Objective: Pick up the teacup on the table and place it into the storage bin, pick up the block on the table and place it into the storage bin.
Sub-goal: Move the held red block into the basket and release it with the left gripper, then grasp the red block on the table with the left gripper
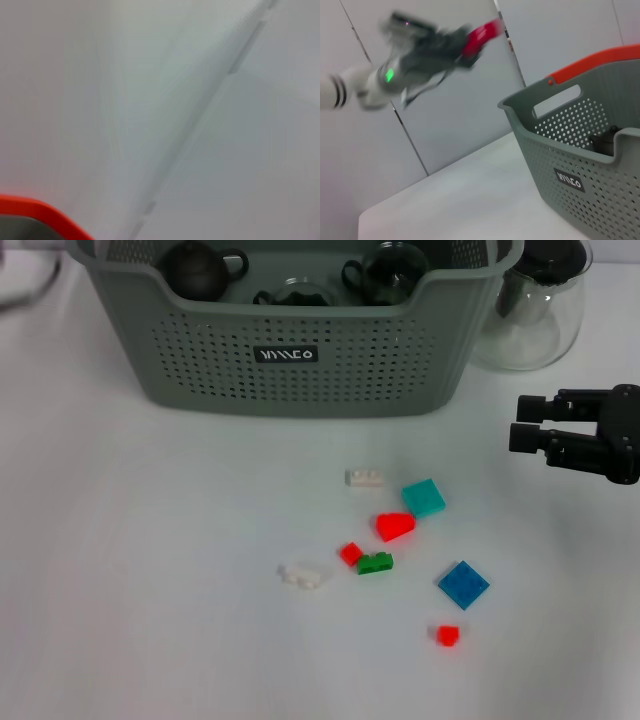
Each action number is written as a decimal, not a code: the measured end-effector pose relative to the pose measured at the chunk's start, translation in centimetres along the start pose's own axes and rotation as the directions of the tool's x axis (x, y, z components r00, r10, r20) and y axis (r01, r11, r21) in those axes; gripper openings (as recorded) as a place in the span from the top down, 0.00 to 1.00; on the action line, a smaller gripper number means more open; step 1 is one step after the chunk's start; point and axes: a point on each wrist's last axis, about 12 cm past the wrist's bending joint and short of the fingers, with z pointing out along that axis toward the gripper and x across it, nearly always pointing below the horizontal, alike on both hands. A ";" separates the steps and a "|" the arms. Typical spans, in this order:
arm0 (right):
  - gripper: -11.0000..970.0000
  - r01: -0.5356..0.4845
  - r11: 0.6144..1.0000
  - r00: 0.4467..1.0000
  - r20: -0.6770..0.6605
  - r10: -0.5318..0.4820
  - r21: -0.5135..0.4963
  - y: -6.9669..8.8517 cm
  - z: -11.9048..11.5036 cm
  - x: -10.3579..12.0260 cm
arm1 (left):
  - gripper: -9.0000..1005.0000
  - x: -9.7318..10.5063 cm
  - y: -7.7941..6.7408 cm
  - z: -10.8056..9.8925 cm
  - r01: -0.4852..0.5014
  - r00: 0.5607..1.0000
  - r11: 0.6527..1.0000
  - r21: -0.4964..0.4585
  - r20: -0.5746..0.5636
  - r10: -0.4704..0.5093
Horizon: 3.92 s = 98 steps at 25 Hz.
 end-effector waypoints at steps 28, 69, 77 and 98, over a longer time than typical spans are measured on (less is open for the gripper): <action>0.49 -0.007 1.000 1.000 0.001 0.007 -0.006 0.0 0.3 -0.1 | 0.62 -0.8 3.1 16.1 -0.430 0.800 0.705 -0.564 -0.600 0.008; 0.49 -0.035 0.999 0.999 0.001 0.035 0.000 -0.2 0.3 0.0 | 0.35 27.6 -2.5 -3.6 -0.582 0.794 0.798 -0.156 -0.319 0.517; 0.49 -0.039 0.999 0.999 0.001 0.039 0.000 -0.2 0.3 0.1 | 0.34 28.2 -2.6 -3.0 -0.640 0.755 0.747 -0.178 -0.325 0.570; 0.49 -0.039 0.999 0.999 0.002 0.039 -0.002 -0.2 0.4 0.0 | 0.34 29.0 -3.7 -2.4 -0.639 0.767 0.738 -0.217 -0.256 0.588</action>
